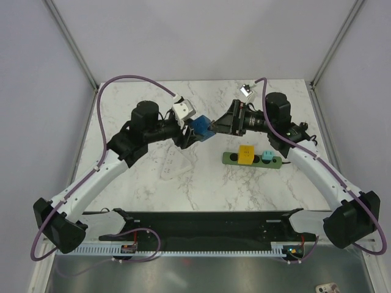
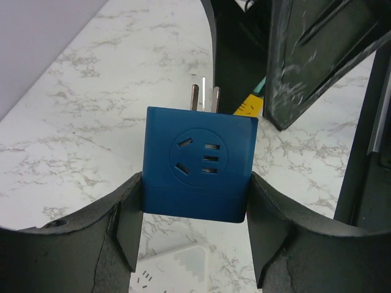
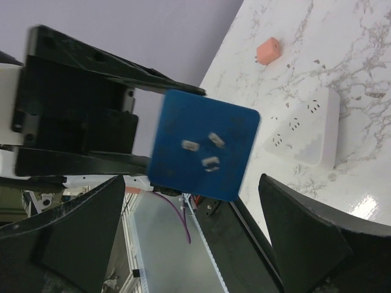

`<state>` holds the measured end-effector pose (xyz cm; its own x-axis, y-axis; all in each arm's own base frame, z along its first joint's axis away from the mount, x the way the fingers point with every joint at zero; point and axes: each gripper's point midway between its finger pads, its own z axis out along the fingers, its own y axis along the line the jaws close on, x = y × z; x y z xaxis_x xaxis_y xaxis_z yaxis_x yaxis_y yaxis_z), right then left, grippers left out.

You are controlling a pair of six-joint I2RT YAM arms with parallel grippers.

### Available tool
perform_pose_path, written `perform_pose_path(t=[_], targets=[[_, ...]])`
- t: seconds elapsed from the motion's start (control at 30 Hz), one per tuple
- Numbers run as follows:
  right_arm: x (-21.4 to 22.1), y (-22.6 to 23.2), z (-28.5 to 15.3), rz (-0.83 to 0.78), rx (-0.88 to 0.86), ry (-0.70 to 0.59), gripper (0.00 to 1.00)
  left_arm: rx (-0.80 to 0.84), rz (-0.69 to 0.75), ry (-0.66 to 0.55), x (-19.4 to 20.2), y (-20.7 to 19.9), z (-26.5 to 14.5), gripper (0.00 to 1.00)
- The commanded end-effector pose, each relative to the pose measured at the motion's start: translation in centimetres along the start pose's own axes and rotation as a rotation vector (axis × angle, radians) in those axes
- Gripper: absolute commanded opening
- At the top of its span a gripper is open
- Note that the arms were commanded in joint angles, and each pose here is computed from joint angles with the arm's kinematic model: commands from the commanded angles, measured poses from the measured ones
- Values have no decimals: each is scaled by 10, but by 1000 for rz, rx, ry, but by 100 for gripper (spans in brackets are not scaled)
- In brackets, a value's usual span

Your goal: Insert the plug

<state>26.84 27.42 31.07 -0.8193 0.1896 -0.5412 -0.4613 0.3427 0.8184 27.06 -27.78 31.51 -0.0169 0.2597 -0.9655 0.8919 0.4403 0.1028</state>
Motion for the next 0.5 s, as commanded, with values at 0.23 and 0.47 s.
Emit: perform_pose_path(t=[0.23, 0.47], targets=[[-12, 12, -1, -41, -39, -41, 98, 92, -40, 27, 13, -22, 1, 2], [-1, 1, 16, 0, -31, 24, 97, 116, -42, 24, 14, -27, -1, 2]])
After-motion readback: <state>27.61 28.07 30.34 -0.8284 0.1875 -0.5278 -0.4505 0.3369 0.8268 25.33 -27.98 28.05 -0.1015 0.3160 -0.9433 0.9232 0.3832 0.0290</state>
